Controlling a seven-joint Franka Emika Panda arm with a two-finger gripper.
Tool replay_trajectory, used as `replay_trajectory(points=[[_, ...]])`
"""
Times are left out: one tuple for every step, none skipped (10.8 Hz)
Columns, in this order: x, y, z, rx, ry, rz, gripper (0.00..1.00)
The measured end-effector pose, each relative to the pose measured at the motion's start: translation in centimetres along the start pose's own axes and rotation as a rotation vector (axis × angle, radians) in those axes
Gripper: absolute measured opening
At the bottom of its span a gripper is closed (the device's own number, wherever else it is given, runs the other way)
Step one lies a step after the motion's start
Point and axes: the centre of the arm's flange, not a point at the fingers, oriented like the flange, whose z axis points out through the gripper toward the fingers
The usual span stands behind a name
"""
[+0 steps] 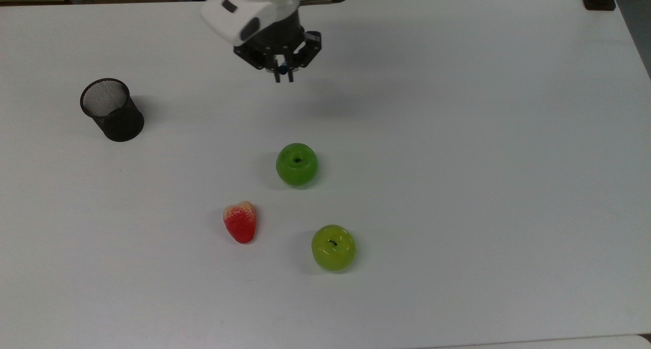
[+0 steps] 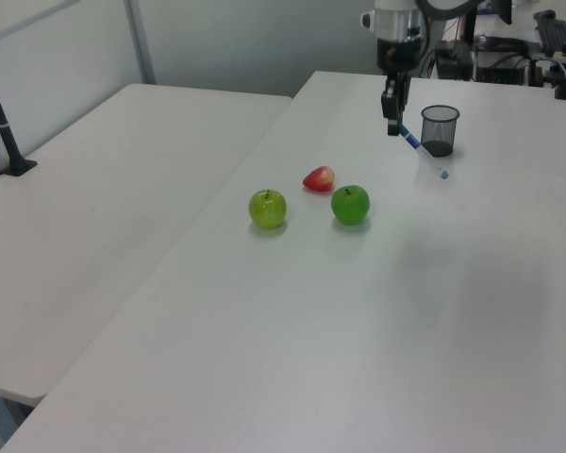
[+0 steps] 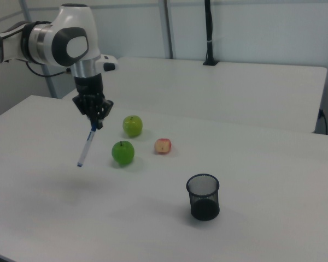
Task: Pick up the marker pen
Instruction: 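Carry the marker pen away from the cup toward the apples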
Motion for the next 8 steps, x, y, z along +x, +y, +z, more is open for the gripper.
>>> replay_trajectory(points=[[-0.4, -1.6, 0.8, -0.002, -0.047, -0.019, 0.18], [-0.8, -3.0, 1.7, -0.004, -0.089, -0.038, 0.18], [-1.3, -4.3, 2.4, -0.008, -0.127, -0.056, 0.18], [-1.6, -5.4, 3.1, -0.011, -0.153, -0.074, 0.18], [-1.6, -6.2, 3.8, -0.013, -0.168, -0.087, 0.18], [-1.7, -6.8, 4.9, -0.015, -0.187, -0.096, 0.18], [-1.5, -7.1, 6.3, -0.016, -0.211, -0.101, 0.18], [-1.2, -7.2, 7.8, -0.016, -0.231, -0.103, 0.18]])
